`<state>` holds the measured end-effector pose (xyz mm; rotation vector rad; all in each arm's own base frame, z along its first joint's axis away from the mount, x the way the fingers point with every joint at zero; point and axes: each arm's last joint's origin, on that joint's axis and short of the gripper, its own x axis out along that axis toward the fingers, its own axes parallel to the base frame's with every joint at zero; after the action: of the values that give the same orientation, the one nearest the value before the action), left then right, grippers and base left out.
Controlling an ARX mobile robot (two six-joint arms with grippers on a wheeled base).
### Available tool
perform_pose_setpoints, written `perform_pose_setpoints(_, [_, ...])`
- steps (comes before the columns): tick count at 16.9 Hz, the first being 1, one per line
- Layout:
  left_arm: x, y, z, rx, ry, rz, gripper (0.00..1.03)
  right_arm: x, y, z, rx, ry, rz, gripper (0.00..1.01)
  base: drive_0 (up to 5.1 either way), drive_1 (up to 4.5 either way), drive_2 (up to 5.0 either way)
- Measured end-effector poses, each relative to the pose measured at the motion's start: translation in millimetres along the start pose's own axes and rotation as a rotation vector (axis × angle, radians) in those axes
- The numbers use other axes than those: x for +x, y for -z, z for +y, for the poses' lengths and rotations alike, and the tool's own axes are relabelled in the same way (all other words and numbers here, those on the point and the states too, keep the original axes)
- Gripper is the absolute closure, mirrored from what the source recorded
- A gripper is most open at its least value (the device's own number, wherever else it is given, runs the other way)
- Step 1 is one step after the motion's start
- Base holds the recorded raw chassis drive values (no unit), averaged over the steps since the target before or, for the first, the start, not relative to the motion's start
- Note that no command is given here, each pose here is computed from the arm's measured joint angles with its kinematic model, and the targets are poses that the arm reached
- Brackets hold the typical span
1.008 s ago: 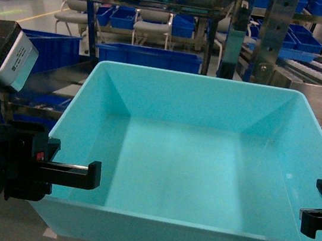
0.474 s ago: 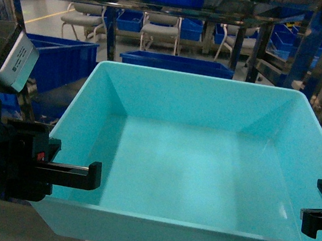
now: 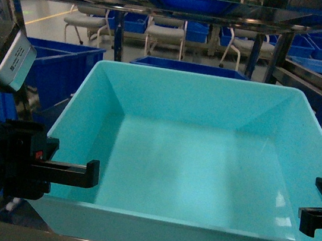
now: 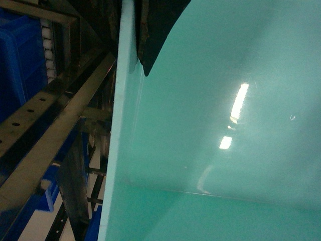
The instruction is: Organize blue bins on left shelf correctly
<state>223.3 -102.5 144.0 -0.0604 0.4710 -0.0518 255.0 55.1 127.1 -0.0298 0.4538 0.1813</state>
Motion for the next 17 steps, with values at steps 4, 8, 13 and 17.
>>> perform_pose_setpoints(4, [-0.1, 0.2, -0.2, 0.001, 0.001, 0.001, 1.01, 0.0, 0.6, 0.0, 0.000, 0.001, 0.005, 0.99, -0.2, 3.71, -4.0])
perform_pose_setpoints(8, [-0.4, -0.1, -1.4, 0.001, 0.010, -0.003, 1.01, 0.0, 0.3, -0.2, 0.000, 0.001, 0.002, 0.99, -3.1, 4.04, -0.9])
perform_pose_setpoints(13, [-0.3, 0.3, -0.9, 0.002, 0.003, 0.001, 1.01, 0.0, 0.4, 0.0, 0.000, 0.000, 0.003, 0.99, -4.7, 3.73, 1.3])
perform_pose_setpoints(17, [0.2, -0.5, 0.7, -0.004, -0.003, -0.003, 1.01, 0.0, 0.0, 1.5, -0.002, -0.005, 0.000, 0.99, -4.7, 3.73, 1.3])
